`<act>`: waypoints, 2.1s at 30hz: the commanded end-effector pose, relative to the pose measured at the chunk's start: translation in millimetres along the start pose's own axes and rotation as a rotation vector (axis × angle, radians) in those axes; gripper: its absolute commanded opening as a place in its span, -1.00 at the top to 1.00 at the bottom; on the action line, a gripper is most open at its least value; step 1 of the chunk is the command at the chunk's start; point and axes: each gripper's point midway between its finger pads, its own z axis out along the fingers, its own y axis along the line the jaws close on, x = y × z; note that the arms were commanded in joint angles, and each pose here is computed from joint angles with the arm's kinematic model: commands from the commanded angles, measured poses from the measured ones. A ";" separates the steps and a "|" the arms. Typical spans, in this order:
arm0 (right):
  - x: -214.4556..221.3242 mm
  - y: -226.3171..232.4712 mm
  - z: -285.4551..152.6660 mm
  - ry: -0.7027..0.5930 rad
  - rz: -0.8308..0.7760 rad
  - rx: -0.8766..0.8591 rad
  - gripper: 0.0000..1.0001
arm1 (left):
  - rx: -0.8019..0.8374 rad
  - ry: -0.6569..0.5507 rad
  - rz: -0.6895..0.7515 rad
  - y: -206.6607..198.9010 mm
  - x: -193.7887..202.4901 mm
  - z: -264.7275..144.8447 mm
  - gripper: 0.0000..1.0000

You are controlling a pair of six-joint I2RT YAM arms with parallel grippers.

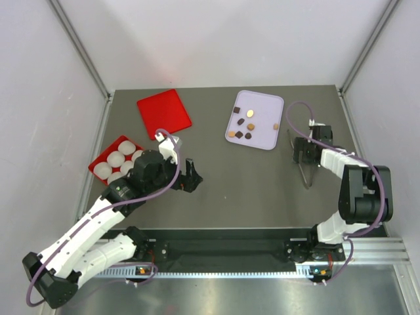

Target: Pack the chocolate

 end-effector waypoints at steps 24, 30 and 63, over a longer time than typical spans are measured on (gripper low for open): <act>-45.9 3.6 -43.5 -0.009 0.016 0.009 -0.37 | 0.040 -0.116 -0.004 -8.8 -22.3 -8.7 -0.98; -40.7 8.3 -56.4 0.059 0.008 0.014 -0.32 | 0.017 -0.125 0.025 -5.3 -26.9 -12.4 -0.96; -136.8 115.5 -100.4 -0.176 -0.171 -0.108 0.09 | -0.064 -0.027 -0.014 10.3 -5.1 -8.0 -0.98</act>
